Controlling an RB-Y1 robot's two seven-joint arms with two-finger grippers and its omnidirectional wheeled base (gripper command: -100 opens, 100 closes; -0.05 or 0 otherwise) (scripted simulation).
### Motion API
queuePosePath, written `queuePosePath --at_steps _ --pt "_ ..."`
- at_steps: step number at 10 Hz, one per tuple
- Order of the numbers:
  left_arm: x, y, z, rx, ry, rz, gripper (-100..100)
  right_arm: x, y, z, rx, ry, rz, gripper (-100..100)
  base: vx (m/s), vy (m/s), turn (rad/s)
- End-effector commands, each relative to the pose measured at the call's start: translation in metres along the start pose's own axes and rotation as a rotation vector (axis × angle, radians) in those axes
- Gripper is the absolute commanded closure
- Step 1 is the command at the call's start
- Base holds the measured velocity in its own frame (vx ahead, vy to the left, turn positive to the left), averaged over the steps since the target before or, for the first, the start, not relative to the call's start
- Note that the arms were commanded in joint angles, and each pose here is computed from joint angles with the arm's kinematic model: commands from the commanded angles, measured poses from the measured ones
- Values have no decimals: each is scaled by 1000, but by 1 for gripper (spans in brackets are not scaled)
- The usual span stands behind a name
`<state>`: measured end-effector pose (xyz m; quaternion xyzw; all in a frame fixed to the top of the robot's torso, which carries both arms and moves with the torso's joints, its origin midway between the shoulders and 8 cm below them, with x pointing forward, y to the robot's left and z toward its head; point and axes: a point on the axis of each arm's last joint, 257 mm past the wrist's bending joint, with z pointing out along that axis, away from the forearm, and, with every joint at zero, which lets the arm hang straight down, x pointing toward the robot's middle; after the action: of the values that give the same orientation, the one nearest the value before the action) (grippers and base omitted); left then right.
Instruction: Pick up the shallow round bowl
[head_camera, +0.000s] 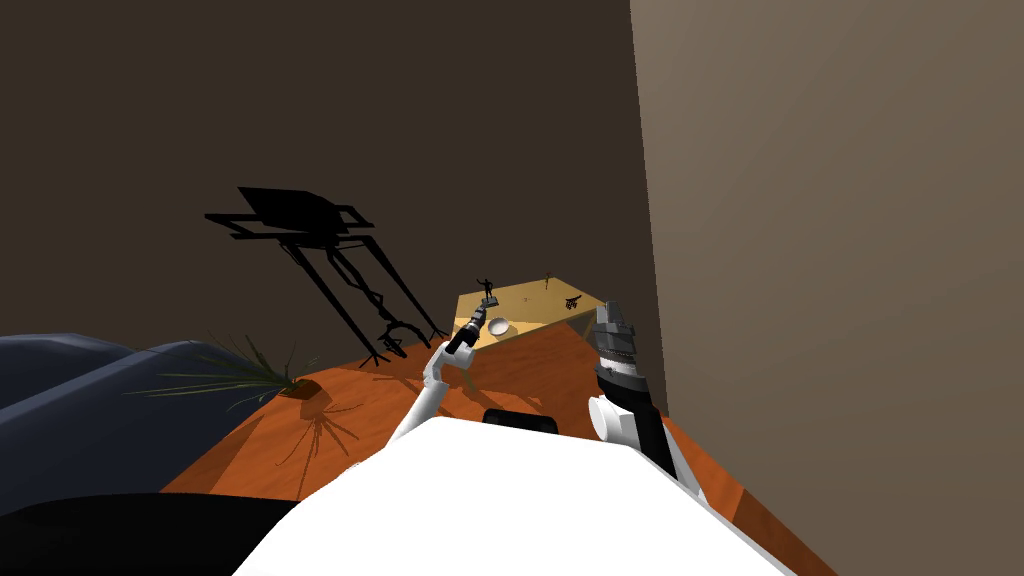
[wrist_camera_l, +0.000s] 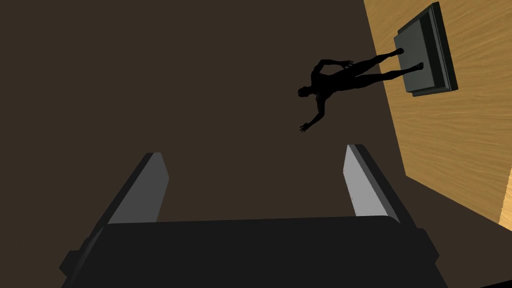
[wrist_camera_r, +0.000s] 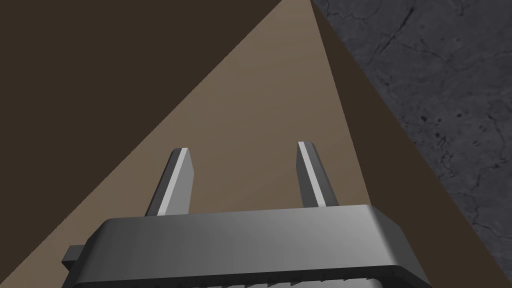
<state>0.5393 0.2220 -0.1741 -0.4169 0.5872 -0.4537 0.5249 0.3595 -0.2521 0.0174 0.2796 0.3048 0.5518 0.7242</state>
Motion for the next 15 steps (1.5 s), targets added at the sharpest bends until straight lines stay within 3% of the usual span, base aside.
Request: queuePosePath --at_steps 1,2,8,14,15 --pt "0 4 0 -22 3 0 -100 0 0 0 0 0 0 0 -12 8 3" --pt "5 17 9 -71 13 -3 -100 0 0 0 0 0 0 0 -22 13 -19" --pt "19 66 30 -248 43 -13 -100 0 0 0 0 0 0 0 -19 18 -19" --pt "32 113 38 -433 67 -28 -100 0 0 0 0 0 0 0 -4 14 -22" --pt "32 117 37 -441 67 -28 -100 0 0 0 0 0 0 0 2 16 -15"
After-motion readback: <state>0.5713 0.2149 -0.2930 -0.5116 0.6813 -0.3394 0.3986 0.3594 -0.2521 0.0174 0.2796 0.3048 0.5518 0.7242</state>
